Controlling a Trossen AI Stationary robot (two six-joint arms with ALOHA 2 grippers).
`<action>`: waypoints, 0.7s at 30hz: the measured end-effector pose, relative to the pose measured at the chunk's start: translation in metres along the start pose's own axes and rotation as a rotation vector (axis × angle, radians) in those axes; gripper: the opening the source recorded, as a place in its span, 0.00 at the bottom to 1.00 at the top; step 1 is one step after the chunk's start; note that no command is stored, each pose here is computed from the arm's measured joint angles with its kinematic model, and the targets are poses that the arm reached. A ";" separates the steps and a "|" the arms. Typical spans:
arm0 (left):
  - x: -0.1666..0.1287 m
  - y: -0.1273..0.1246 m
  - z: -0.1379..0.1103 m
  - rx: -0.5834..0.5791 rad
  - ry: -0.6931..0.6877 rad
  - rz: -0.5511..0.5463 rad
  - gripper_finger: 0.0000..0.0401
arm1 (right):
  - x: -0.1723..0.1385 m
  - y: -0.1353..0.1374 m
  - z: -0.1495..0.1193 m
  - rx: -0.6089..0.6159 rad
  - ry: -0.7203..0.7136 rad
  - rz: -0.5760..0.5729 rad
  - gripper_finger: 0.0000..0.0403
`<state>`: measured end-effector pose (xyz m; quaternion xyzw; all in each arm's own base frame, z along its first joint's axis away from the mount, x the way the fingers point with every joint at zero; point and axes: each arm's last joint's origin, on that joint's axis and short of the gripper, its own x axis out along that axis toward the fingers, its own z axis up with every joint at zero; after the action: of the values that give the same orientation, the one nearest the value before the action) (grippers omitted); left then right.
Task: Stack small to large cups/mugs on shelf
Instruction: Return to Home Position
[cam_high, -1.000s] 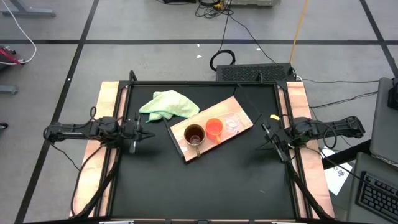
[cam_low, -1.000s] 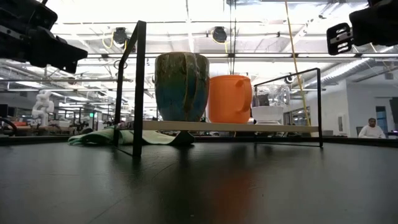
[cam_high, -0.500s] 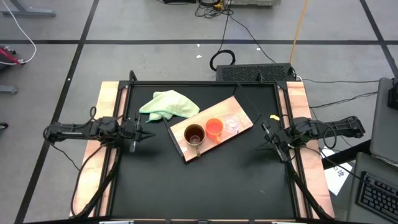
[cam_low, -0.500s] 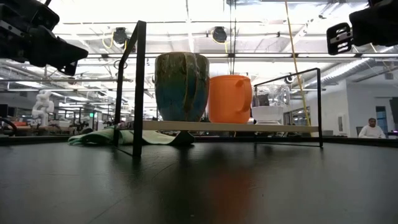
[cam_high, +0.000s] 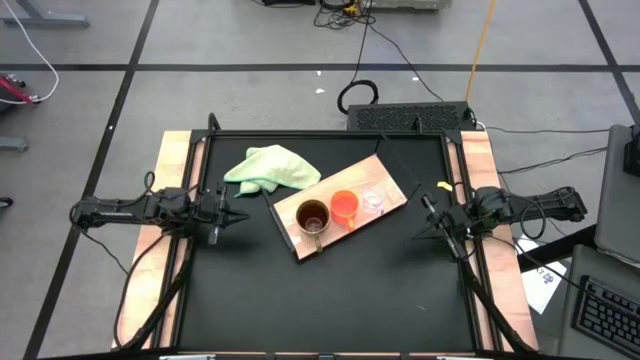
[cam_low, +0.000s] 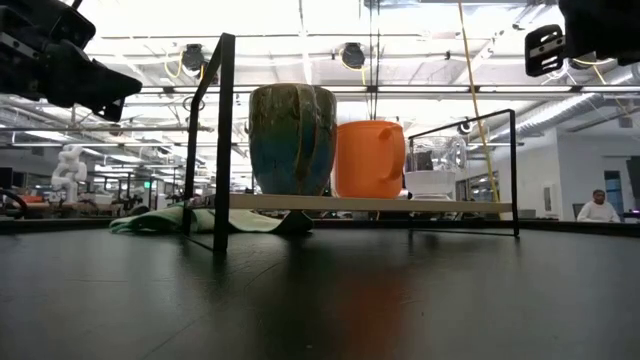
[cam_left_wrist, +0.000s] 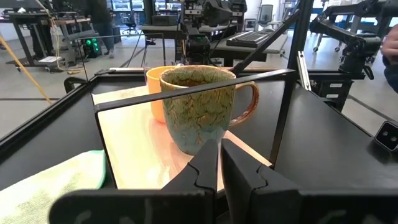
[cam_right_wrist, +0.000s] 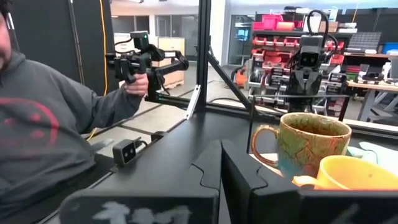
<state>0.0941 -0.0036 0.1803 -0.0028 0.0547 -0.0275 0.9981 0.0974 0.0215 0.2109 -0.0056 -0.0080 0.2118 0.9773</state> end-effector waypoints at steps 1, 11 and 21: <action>0.000 0.000 0.000 0.000 0.000 0.000 0.06 | 0.000 0.000 0.000 -0.002 0.000 0.000 0.00; 0.000 0.000 0.000 0.000 0.000 0.000 0.06 | 0.000 0.000 0.000 -0.002 -0.003 0.000 0.00; 0.000 0.000 0.000 0.000 0.000 0.000 0.06 | 0.000 0.000 0.000 0.000 -0.003 0.000 0.00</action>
<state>0.0941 -0.0036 0.1805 -0.0026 0.0546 -0.0275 0.9981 0.0974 0.0215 0.2112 -0.0055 -0.0096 0.2116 0.9773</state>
